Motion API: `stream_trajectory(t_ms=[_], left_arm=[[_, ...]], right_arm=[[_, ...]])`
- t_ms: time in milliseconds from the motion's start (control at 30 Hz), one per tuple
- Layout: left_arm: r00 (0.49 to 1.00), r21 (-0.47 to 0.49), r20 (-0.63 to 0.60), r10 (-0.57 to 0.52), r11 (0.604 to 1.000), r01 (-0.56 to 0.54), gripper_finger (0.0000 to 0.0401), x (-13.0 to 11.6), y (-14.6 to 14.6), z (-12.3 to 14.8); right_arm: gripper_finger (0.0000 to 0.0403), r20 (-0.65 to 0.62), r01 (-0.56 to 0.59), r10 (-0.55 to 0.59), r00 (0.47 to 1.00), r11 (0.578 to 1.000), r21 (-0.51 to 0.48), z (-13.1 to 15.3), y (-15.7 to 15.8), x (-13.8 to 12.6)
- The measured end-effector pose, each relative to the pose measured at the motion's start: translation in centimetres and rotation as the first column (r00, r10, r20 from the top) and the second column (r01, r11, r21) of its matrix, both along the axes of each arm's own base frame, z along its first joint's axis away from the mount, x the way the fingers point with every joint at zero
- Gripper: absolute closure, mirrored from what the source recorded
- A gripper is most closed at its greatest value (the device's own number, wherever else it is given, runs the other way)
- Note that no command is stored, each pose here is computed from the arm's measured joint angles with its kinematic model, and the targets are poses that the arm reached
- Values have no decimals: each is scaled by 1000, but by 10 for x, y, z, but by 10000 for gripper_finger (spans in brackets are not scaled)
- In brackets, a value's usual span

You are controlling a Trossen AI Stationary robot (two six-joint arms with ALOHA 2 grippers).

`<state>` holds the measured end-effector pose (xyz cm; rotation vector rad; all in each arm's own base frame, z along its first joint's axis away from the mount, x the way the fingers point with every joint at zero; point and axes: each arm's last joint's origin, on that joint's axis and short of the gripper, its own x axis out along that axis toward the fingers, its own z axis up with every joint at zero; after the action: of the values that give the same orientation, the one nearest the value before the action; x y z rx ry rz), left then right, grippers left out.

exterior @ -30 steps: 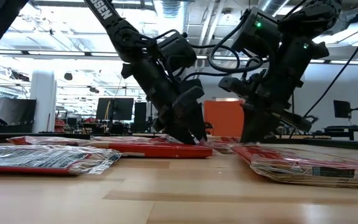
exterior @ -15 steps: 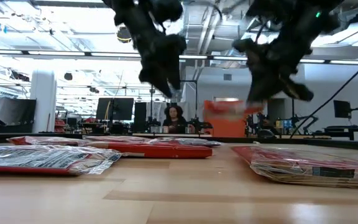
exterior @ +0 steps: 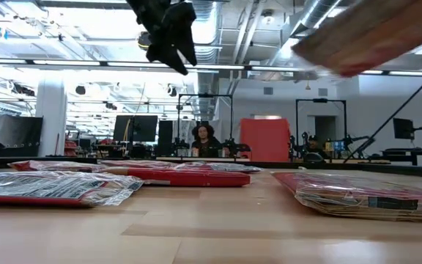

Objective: Sort popcorn bags into baskets
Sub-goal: Put the red popcorn bag into the transparent bin

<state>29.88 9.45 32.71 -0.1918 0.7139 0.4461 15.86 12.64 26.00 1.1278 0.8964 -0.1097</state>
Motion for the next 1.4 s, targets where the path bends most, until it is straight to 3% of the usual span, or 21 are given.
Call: stream_trajectory(t_ms=[267, 567, 800, 1000, 1400], left_arm=[[999, 5, 15, 32, 999, -32, 150, -3, 11, 2], [998, 3, 13, 58, 998, -58, 150, -6, 18, 2], [998, 3, 21, 61, 998, -61, 150, -6, 19, 2], [998, 7, 20, 60, 998, -60, 150, -6, 19, 2], [998, 8, 20, 60, 998, -61, 150, -6, 19, 2]], right_arm=[[394, -107, -75, 84, 991, 994, 82, -17, 58, -38], [395, -227, -61, 78, 971, 995, 79, -45, 90, -50], [385, -310, -51, 73, 948, 996, 79, -59, 99, -54], [387, -292, -96, 106, 950, 994, 48, -61, 98, -46], [304, -324, -212, 212, 922, 977, 35, -62, 83, -22]])
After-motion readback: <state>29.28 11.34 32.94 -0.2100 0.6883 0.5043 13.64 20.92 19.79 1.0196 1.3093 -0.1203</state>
